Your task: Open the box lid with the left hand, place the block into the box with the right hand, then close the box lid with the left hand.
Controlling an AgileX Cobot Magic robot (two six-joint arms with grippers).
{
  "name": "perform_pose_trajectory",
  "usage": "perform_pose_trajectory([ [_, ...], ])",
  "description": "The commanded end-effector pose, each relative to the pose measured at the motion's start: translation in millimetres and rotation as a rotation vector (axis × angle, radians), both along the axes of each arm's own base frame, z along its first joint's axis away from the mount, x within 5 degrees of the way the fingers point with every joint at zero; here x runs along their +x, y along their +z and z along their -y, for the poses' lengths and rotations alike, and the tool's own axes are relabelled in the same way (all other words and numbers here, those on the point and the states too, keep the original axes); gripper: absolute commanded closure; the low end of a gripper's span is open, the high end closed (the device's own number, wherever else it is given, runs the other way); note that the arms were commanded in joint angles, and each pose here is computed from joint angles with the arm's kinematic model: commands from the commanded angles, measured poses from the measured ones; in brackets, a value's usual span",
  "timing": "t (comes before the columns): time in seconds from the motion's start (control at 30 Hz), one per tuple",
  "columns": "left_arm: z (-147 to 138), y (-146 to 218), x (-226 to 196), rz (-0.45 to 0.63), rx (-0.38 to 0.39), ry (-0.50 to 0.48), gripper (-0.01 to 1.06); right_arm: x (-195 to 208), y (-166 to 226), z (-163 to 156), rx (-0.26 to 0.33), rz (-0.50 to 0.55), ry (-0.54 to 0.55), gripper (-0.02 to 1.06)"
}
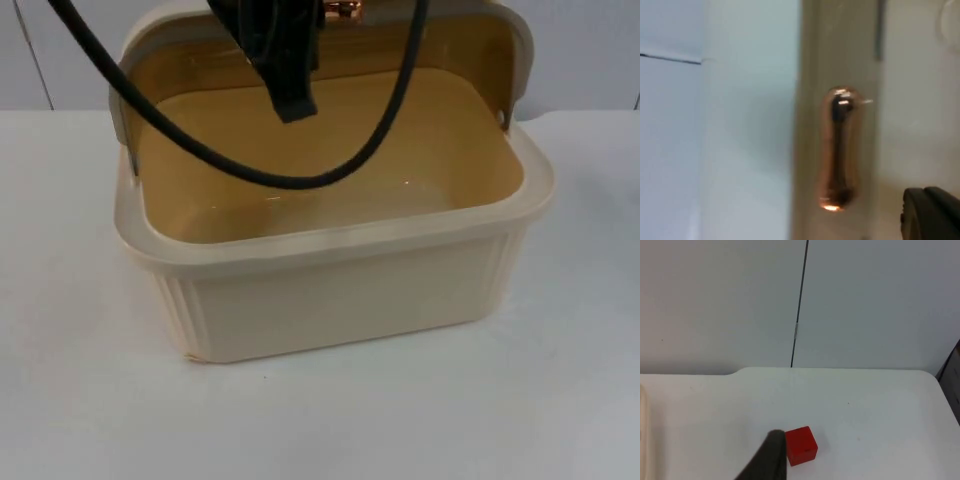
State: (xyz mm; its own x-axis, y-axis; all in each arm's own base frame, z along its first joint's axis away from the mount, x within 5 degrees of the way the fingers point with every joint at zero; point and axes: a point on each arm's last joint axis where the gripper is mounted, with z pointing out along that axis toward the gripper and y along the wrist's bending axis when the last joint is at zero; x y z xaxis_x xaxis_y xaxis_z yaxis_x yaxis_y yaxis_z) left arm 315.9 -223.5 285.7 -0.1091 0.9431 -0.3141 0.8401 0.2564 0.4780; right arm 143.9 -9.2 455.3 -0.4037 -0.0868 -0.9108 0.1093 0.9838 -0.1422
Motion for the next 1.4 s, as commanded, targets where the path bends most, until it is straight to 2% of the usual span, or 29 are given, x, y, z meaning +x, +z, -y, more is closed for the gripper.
perform_pose_trajectory([
  [0.0,-1.0,11.4,-9.3,-0.055,-0.075,0.029,1.05,-2.5,2.8,0.6,-0.002,0.008,-0.003,0.0],
  [0.1,-0.8,24.3,-22.1,-0.122,-0.173,0.051,1.05,-2.5,2.8,0.6,-0.002,0.008,-0.003,0.0],
  [0.13,-1.0,31.7,-26.5,-0.128,-0.216,0.054,1.05,-2.5,2.8,0.6,-0.002,0.008,-0.003,0.0],
  [0.17,-1.0,31.7,-26.5,-0.128,-0.216,0.054,1.05,-2.5,2.8,0.6,-0.002,0.008,-0.003,0.0],
  [0.23,-2.7,49.7,-34.4,-0.105,-0.301,0.053,1.05,-2.5,3.0,0.5,-0.002,0.01,-0.002,0.0],
  [0.37,-13.1,93.2,-50.0,0.036,-0.45,0.033,1.05,-2.5,3.0,0.5,-0.002,0.01,-0.002,0.0],
  [0.4,-13.1,93.2,-50.0,0.036,-0.45,0.033,1.05,-2.5,3.0,0.5,-0.002,0.01,-0.002,0.0],
  [0.43,-19.5,112.2,-57.9,0.103,-0.512,0.031,1.05,-2.5,3.0,0.5,-0.002,0.01,-0.002,0.0],
  [0.47,-21.7,118.7,-60.3,0.126,-0.542,0.037,1.05,-2.5,3.0,0.5,-0.002,0.01,-0.002,0.0],
  [0.57,-42.2,153.0,-70.7,0.259,-0.687,0.105,1.05,-2.5,3.0,0.5,-0.002,0.01,-0.002,0.0],
  [0.6,-42.2,153.0,-70.7,0.259,-0.687,0.105,1.05,-2.5,3.0,0.5,-0.002,0.01,-0.002,0.0],
  [0.67,-61.6,173.1,-75.9,0.332,-0.787,0.179,1.05,-2.5,2.9,0.4,-0.001,0.009,-0.002,0.0],
  [0.7,-72.6,179.6,-76.2,0.367,-0.807,0.216,1.05,-2.5,2.9,0.4,-0.001,0.009,-0.002,0.0],
  [0.77,-97.3,189.5,-76.8,0.42,-0.828,0.305,1.05,-2.4,2.9,0.2,0.002,0.009,0.0,0.0],
  [0.8,-97.3,189.5,-76.8,0.42,-0.828,0.305,1.05,-2.4,2.9,0.2,0.002,0.009,0.0,0.0],
  [0.87,-126.7,192.7,-72.1,0.45,-0.831,0.439,1.05,-2.4,2.9,0.2,0.002,0.009,0.0,0.0],
  [0.93,-155.2,190.5,-67.1,0.429,-0.864,0.613,1.05,-2.4,2.9,0.2,0.002,0.009,0.0,0.0],
  [1.0,-180.2,185.0,-62.8,0.409,-0.86,0.755,1.05,-2.3,3.2,0.1,0.002,0.013,0.001,0.0],
  [1.03,-180.2,185.0,-62.8,0.409,-0.86,0.755,1.05,-2.3,3.2,0.1,0.002,0.013,0.001,0.0],
  [1.1,-199.0,177.9,-58.9,0.376,-0.838,0.855,1.05,-1.9,4.1,-0.1,0.001,0.023,0.004,0.0],
  [1.13,-204.1,176.2,-58.0,0.366,-0.835,0.875,1.05,-1.7,4.6,-0.2,0.001,0.03,0.005,0.0],
  [1.23,-206.2,169.9,-53.3,0.323,-0.815,0.87,1.01,-1.5,5.0,-0.3,0.001,0.034,0.007,0.0],
  [1.3,-203.6,163.4,-47.2,0.271,-0.829,0.877,0.92,-1.5,5.0,-0.3,0.001,0.034,0.007,0.0],
  [1.37,-200.2,155.9,-39.9,0.212,-0.852,0.889,0.77,-1.5,5.0,-0.3,0.001,0.034,0.007,0.0],
])
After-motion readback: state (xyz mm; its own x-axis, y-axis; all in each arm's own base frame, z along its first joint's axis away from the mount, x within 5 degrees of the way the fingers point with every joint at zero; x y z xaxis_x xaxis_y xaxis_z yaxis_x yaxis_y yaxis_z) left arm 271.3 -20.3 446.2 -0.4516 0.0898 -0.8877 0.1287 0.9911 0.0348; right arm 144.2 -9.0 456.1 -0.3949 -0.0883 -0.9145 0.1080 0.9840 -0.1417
